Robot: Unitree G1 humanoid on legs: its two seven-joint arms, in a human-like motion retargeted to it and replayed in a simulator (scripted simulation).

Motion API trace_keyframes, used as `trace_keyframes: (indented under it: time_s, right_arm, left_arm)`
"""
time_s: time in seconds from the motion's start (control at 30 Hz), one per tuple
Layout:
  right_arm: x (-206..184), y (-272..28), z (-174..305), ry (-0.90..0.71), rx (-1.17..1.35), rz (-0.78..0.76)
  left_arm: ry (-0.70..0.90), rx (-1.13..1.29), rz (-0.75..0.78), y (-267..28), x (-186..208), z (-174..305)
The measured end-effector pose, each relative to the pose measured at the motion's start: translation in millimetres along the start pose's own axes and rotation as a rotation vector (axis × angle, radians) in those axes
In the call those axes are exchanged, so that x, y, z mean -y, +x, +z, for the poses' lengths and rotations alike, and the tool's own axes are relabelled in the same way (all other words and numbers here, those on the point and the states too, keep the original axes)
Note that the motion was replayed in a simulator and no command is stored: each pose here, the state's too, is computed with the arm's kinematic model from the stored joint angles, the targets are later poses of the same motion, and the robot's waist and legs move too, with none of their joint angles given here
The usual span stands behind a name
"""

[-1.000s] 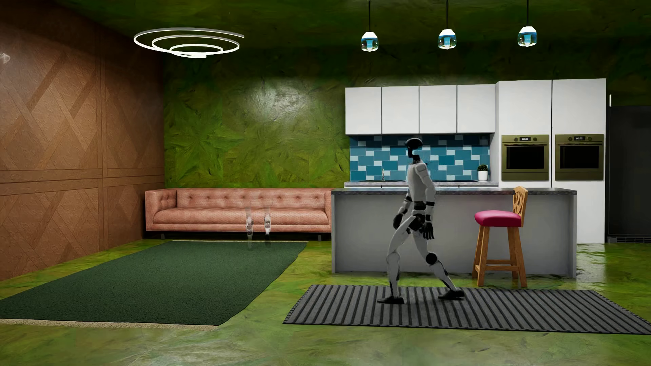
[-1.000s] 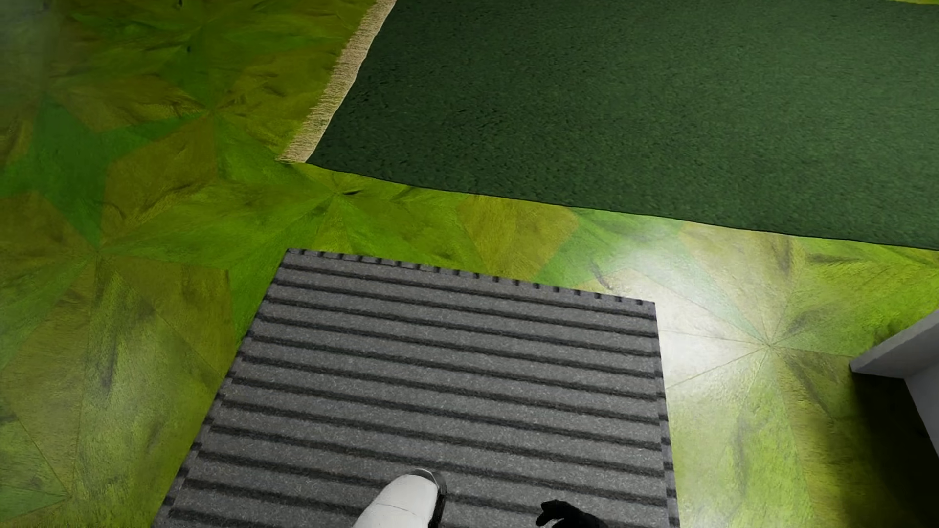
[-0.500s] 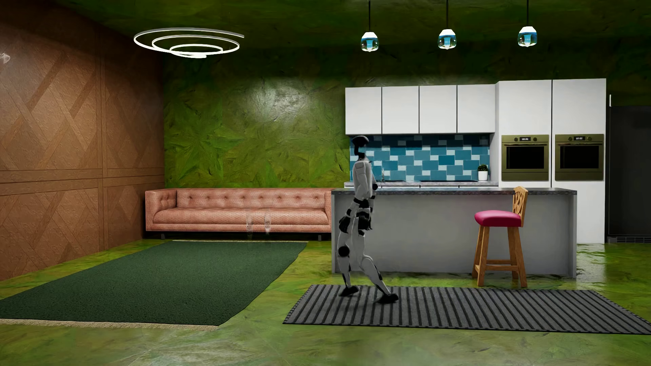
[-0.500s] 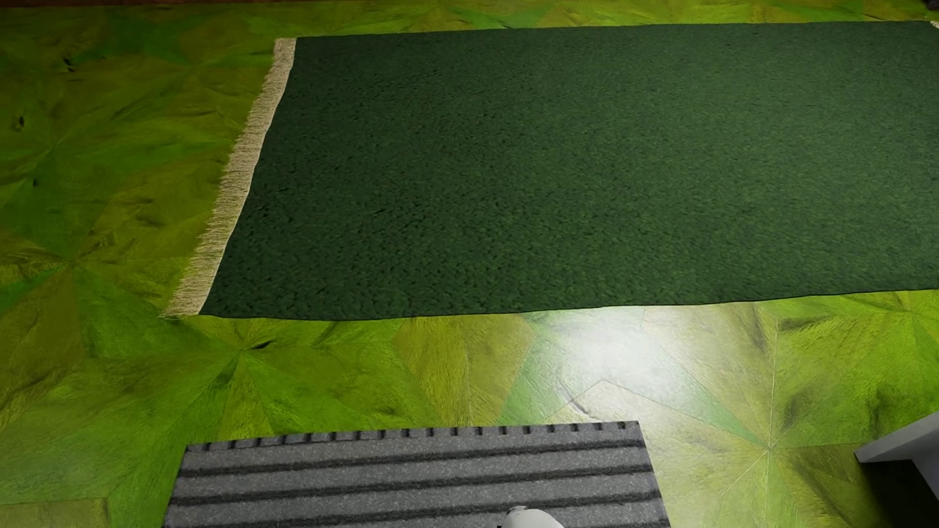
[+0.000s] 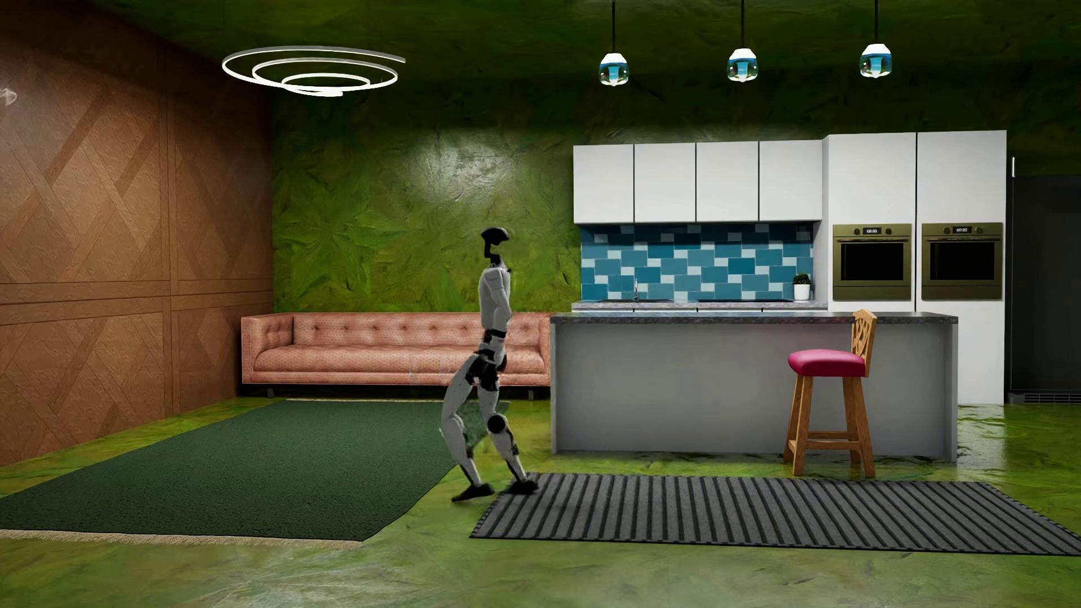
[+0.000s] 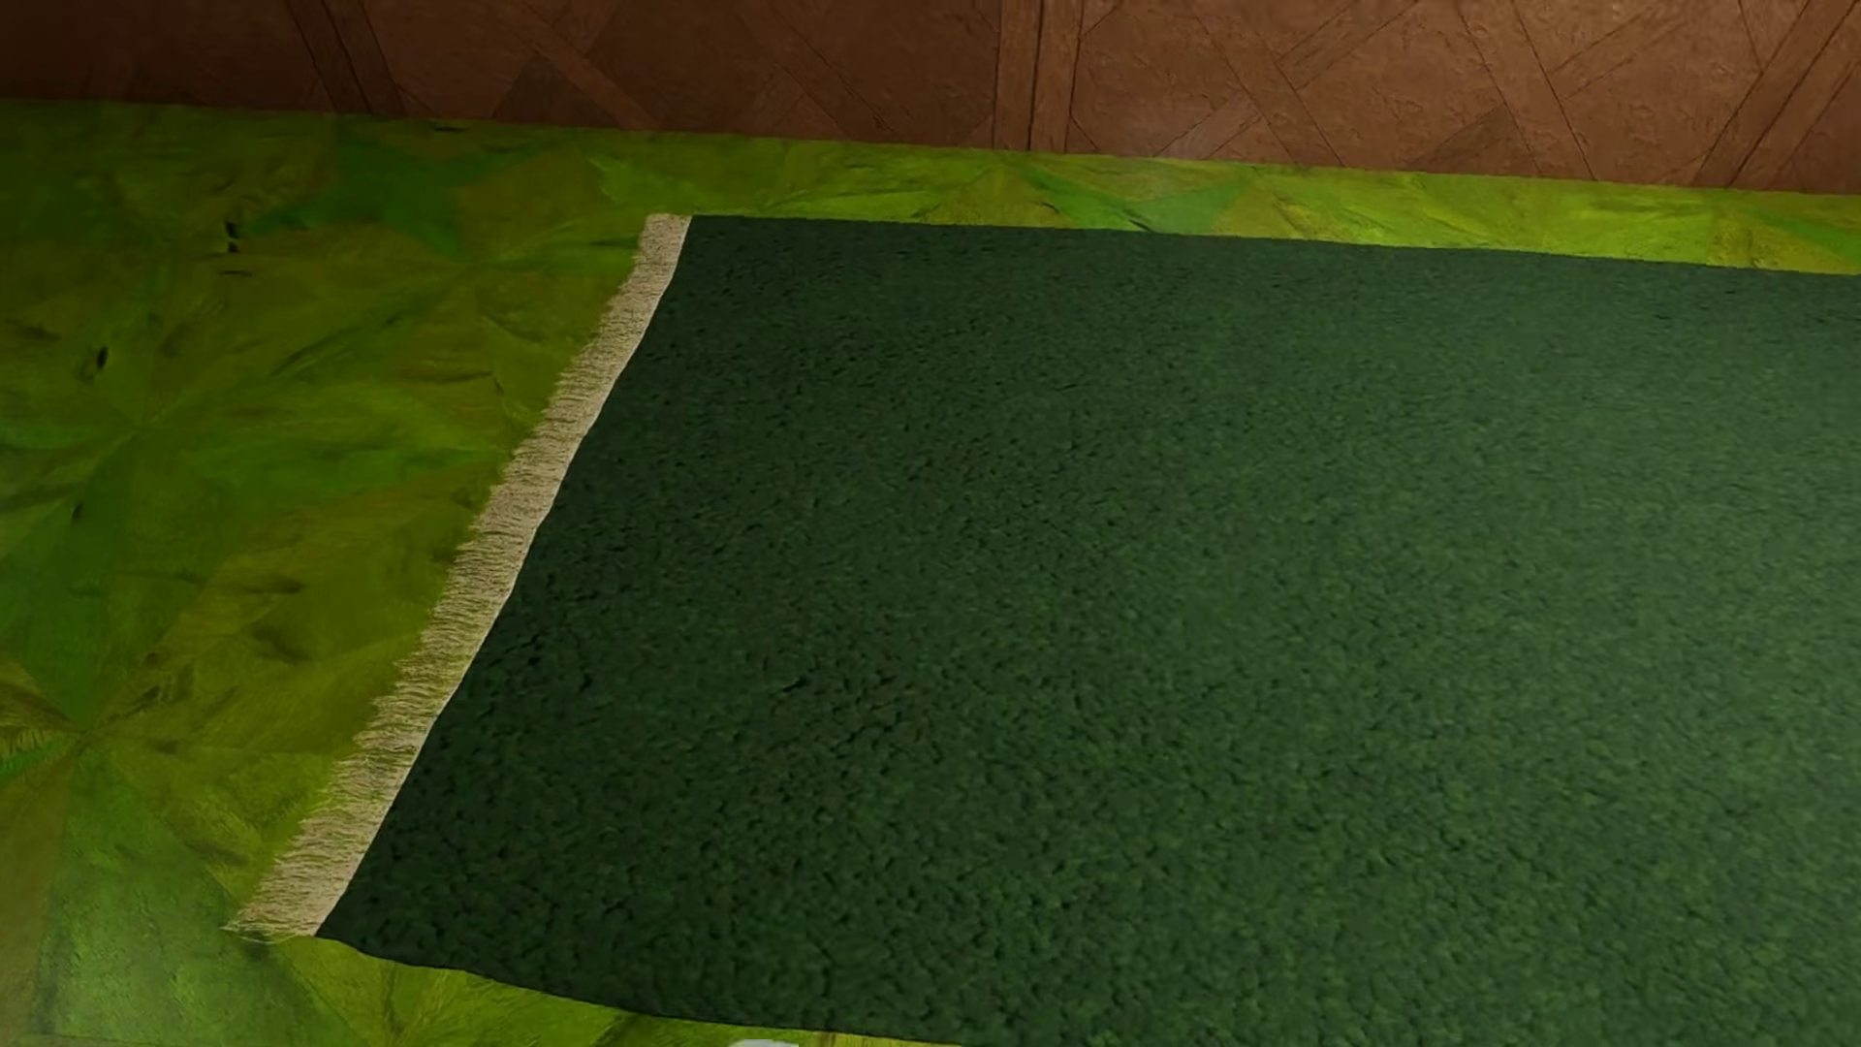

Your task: Walk towards the sofa

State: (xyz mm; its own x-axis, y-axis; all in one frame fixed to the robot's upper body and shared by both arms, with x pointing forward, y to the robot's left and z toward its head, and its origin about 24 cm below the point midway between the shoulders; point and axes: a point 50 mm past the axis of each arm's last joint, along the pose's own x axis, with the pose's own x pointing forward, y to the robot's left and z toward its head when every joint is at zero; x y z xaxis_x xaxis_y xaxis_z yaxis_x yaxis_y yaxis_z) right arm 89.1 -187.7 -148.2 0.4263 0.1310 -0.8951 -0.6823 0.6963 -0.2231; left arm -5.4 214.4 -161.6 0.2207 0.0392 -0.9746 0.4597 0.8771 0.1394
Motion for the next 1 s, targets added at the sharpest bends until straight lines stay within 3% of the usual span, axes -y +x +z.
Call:
trace_keyframes:
  time_s: [0.17, 0.27, 0.4, 0.6, 0.77, 1.0]
  right_arm:
    - [61.8, -1.9, 31.3, 0.09, 0.121, -0.193]
    - [26.2, -0.3, 6.0, 0.173, 0.031, -0.128]
    - [-20.8, -6.4, -13.7, 0.123, -0.032, 0.009]
    - [-71.8, -33.1, -77.3, 0.104, -0.272, 0.145]
    - [-74.4, -44.5, -98.4, 0.102, -0.35, 0.151]
    - [3.4, -14.8, -31.2, 0.156, -0.07, -0.073]
  left_arm:
    - [0.052, -0.062, -0.017, -1.7, 1.1, -15.3]
    - [0.038, -0.095, -0.008, -0.6, -1.3, -19.7]
    - [0.037, 0.09, 0.016, 5.7, -10.2, 31.3]
    - [-0.015, 0.305, 0.161, -4.2, -60.8, 85.6]
    - [-0.12, 0.12, 0.129, 1.3, -38.8, 33.0]
    - [-0.103, -0.06, 0.075, -10.7, -15.7, -27.8]
